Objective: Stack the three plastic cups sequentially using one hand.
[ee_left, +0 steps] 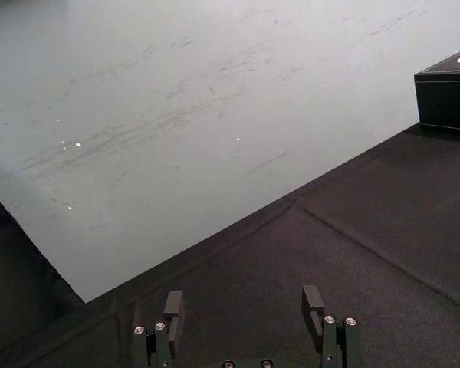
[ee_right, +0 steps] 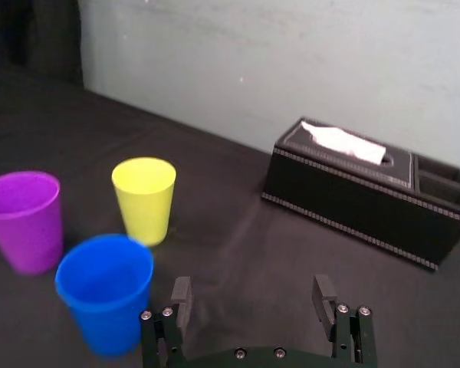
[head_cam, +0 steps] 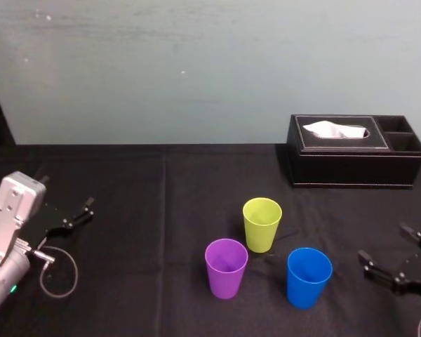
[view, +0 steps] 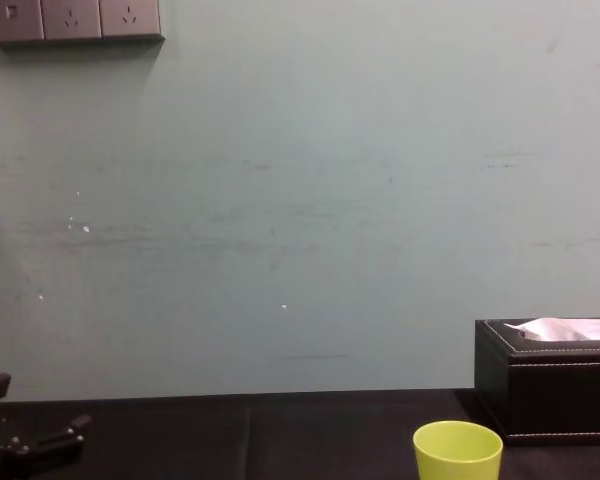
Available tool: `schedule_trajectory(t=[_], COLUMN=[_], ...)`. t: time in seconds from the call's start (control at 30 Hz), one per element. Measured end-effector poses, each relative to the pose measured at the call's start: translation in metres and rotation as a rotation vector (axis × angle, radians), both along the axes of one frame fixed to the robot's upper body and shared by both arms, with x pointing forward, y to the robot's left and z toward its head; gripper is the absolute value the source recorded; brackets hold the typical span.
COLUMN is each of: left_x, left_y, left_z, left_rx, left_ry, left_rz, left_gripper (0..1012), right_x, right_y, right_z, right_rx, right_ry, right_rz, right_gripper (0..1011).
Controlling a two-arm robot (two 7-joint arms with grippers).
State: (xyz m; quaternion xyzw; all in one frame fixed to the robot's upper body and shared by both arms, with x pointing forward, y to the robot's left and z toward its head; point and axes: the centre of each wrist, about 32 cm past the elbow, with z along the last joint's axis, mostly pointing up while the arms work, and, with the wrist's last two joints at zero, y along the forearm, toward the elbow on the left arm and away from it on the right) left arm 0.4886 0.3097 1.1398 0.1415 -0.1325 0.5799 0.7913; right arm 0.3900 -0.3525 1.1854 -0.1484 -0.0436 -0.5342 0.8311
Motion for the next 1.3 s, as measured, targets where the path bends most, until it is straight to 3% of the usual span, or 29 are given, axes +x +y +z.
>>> schedule_trajectory(t=[0.27, 0.53, 0.8, 1.3], left_x=[0.000, 0.000, 0.000, 0.000], left_y=[0.000, 0.000, 0.000, 0.000], left_z=[0.000, 0.000, 0.000, 0.000], left_rx=[0.000, 0.000, 0.000, 0.000], left_ry=[0.000, 0.000, 0.000, 0.000], left_rz=[0.000, 0.000, 0.000, 0.000], left_gripper=[1000, 1000, 1000, 1000], right_x=[-0.023, -0.041, -0.046, -0.042], right_y=[-0.011, -0.008, 0.000, 0.021], right_z=[-0.001, -0.015, -0.021, -0.035], right_rx=[-0.011, 0.012, 0.036, 0.068], right_ry=[0.066, 0.129, 0.125, 0.110], right_rz=[0.008, 0.066, 0.106, 0.173], right_gripper=[1000, 1000, 1000, 1000])
